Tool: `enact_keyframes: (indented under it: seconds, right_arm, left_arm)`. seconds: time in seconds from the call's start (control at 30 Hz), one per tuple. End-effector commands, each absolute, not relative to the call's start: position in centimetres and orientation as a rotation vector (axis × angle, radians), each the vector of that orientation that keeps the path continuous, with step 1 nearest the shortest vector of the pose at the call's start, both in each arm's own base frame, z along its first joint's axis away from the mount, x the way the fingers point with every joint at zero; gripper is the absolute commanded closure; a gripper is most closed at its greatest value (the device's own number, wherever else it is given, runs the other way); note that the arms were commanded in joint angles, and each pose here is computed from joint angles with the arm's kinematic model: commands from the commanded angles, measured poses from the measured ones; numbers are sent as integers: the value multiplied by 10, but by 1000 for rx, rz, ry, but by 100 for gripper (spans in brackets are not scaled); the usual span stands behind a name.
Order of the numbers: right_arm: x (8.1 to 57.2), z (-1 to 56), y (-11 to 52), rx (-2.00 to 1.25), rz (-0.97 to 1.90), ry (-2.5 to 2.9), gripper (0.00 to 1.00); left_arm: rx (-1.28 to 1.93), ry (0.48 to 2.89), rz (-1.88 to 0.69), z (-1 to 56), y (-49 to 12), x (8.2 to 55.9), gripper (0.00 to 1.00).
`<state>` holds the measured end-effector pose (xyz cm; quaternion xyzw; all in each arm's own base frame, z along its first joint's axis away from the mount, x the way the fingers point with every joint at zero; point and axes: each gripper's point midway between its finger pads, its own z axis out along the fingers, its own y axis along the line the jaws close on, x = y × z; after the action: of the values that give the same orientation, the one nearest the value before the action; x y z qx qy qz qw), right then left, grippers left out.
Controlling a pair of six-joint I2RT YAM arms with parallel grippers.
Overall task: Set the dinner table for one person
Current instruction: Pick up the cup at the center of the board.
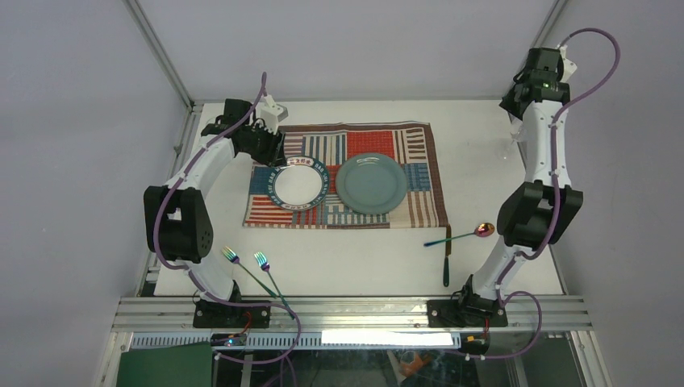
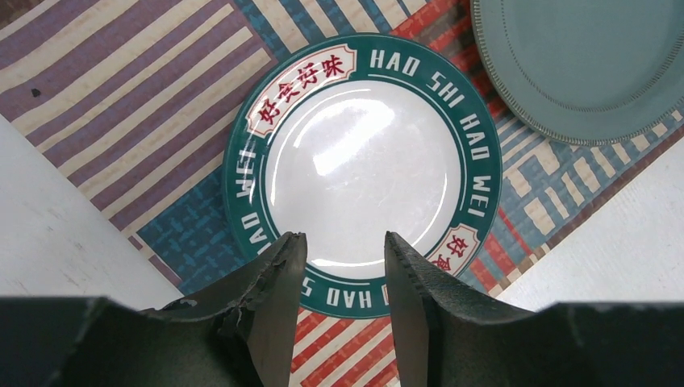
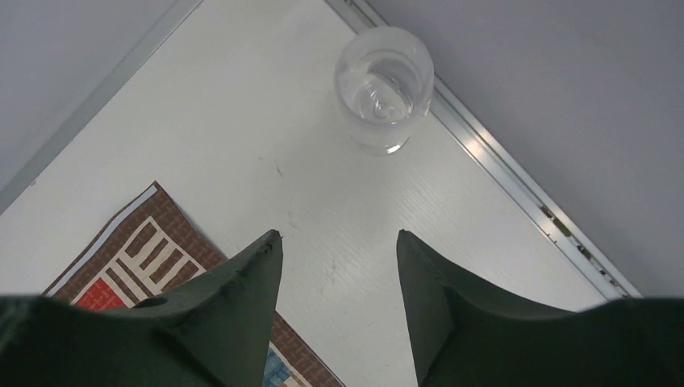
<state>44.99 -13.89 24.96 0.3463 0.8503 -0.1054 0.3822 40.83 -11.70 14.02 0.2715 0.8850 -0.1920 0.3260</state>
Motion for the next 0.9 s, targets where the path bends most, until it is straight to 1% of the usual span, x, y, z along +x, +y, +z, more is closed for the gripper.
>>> enact_keyframes:
  seconds: [0.0,0.13,0.23,0.33,0.4,0.47,0.53,0.57,0.6,0.63,0.7,0.73,0.77,0.8,0.87]
  right_arm:
    - [457,278,-158,794,-485,2095,42]
    - [468,272,-174,715,-615,2145,45]
    - [480,272,-170,638,-559,2184,45]
    - [482,261,-153,603,-486,2225,45]
    - [479,254,-131,552,-478,2245,45]
    - [478,263,-90,467,-462,2211,44]
    - [475,278,-34,356,-276,2196,42]
    - [471,285,-9,364,-161,2183,41]
    - [466,289,20,350,-4,2183,41]
    - [459,292,56,295,191,2179,39]
    - [442,302,114,223,421,2109,21]
    - [429,314,138,141,451,2054,10]
    - [422,319,144,120,363,2012,4]
    - [415,323,135,155,230,1962,1]
    - [407,314,111,103,71,1853,0]
  left_arm:
    - [733,2230,-518,160,-120,413,58]
    - [734,2226,-515,161,-120,411,57]
    - [743,2228,-507,160,-119,409,57]
    - [747,2235,-502,156,-117,408,58]
    - [741,2235,-521,154,-117,408,58]
    - [721,2225,-544,157,-118,409,59]
    - [690,2193,-561,168,-117,413,60]
    - [669,2170,-569,176,-117,415,58]
    - [628,2138,-567,187,-116,419,56]
    - [595,2092,-562,200,-117,424,52]
    - [533,1973,-576,232,-121,426,38]
    - [517,1915,-586,248,-124,424,31]
    - [508,1846,-577,270,-124,422,21]
    - [472,1814,-554,280,-121,424,14]
    - [391,1748,-487,306,-110,422,6]
